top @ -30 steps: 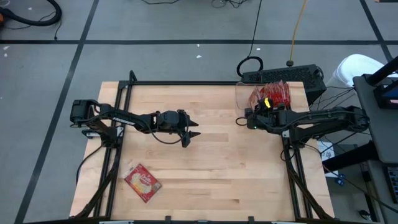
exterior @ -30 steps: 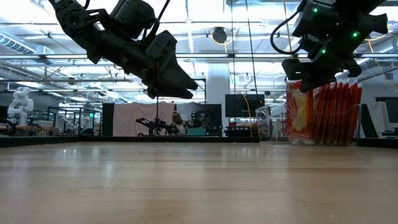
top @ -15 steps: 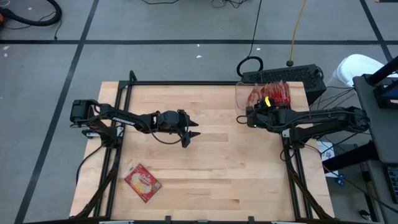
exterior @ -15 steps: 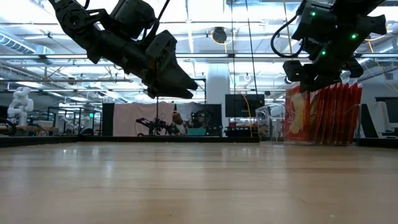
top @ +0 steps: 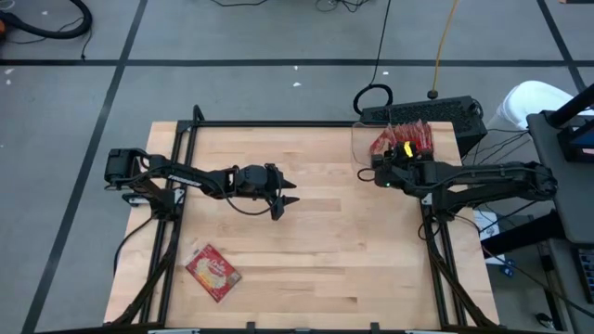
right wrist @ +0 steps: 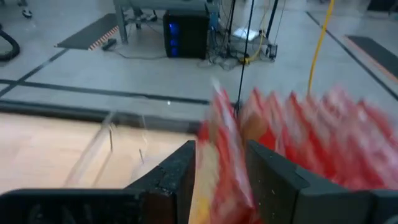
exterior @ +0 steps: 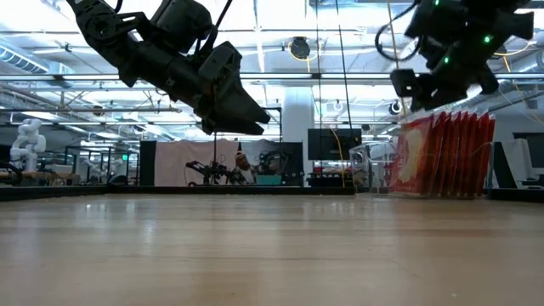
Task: Sort popcorn bags into baskets
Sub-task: Put the red popcorn bag into the transparent bin
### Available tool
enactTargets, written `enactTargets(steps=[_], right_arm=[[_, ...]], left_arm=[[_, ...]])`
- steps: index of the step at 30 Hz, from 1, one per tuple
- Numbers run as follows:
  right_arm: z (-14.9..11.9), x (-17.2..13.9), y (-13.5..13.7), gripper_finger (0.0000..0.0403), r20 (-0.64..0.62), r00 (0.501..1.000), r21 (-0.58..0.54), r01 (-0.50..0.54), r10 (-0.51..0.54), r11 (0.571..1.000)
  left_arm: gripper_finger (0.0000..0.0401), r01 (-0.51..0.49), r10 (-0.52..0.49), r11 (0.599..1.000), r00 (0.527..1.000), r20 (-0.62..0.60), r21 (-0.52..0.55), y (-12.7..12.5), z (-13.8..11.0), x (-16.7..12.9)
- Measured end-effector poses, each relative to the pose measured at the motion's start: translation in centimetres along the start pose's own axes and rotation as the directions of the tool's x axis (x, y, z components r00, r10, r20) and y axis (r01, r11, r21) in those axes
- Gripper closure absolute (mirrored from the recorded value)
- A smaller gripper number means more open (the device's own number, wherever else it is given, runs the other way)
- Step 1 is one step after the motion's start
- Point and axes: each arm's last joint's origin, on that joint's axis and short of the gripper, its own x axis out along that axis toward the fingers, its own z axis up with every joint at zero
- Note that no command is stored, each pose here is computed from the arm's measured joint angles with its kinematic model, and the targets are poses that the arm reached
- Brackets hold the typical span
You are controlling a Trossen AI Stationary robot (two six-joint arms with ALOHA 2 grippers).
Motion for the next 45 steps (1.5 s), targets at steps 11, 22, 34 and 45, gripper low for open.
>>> enactTargets(steps=[11,22,34,45], right_arm=[[6.3,-3.0,0.5,0.027,0.115,0.984,-0.066,-0.131,0.138,0.989],[5.1,-6.1,5.3,0.027,0.005,0.767,-0.191,-0.629,0.642,0.753],[-3.3,-8.5,9.9,0.0271,0.005,0.327,-0.113,-0.939,0.945,0.326],[-8.5,-11.6,11.8,0.0271,-0.058,0.144,-0.141,-0.981,0.988,0.135]], left_arm=[[0.0171,-0.009,0.009,1.0,0.999,-0.043,-0.002,0.1,-0.4,0.0],[0.0171,-0.079,0.069,0.997,0.914,-0.399,-0.008,0.4,-3.9,-0.8],[0.0171,-0.169,0.13,0.986,0.73,-0.671,0.007,-0.4,-4.2,-7.5],[0.0171,-0.169,-0.018,0.975,0.594,-0.805,-0.146,-4.6,-5.0,-13.1]])
